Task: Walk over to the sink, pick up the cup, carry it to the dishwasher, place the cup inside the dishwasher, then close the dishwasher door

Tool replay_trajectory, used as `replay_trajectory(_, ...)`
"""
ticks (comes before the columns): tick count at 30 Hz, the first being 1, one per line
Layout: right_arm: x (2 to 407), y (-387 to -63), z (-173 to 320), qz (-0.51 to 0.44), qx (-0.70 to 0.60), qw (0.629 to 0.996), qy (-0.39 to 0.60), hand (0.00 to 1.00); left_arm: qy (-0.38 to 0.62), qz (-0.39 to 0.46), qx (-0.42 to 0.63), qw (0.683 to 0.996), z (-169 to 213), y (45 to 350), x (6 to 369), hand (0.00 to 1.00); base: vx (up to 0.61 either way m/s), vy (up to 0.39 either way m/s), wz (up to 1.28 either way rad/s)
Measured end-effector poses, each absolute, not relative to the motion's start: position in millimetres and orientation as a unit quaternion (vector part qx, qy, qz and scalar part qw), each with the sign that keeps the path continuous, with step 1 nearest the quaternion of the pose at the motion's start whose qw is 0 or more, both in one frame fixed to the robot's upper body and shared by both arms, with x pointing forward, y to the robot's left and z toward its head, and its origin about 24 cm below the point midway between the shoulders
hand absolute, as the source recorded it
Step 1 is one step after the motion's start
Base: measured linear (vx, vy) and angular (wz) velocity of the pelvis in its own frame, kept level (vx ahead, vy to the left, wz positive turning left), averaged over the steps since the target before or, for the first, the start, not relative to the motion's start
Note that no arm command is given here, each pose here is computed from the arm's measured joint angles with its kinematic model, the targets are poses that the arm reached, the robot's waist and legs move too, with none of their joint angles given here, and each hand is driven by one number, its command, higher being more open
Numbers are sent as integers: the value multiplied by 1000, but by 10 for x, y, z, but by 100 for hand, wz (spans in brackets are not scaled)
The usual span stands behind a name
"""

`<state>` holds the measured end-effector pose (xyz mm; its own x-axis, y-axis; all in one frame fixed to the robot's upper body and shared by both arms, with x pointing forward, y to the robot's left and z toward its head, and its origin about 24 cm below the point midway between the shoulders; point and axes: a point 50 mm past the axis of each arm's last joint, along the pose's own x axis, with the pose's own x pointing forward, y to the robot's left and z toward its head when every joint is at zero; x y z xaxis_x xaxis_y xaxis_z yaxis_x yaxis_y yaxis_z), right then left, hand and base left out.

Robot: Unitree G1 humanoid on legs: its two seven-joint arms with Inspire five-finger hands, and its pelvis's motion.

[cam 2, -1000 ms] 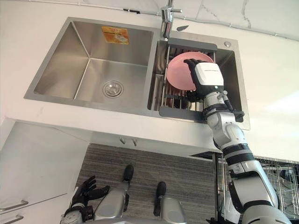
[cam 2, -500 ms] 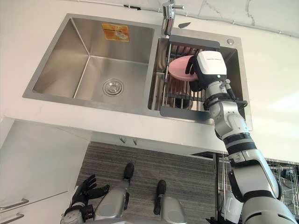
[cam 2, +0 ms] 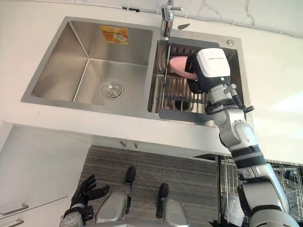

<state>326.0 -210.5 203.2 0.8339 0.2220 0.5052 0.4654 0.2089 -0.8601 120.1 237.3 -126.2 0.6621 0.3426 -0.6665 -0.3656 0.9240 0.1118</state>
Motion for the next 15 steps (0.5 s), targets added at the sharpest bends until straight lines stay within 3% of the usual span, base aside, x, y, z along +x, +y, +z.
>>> replay_trajectory(9,2810,-2178,2053,-108,-603,720,-326,30,360,200,-6,911,-1234,2439,1168,90,13,-3,-9)
replay_trajectory(15,2550,-2260,1928,-124,-583,737,-319,30,352,206,-1,913,-1198,2487,1163,90,28,-10,-9)
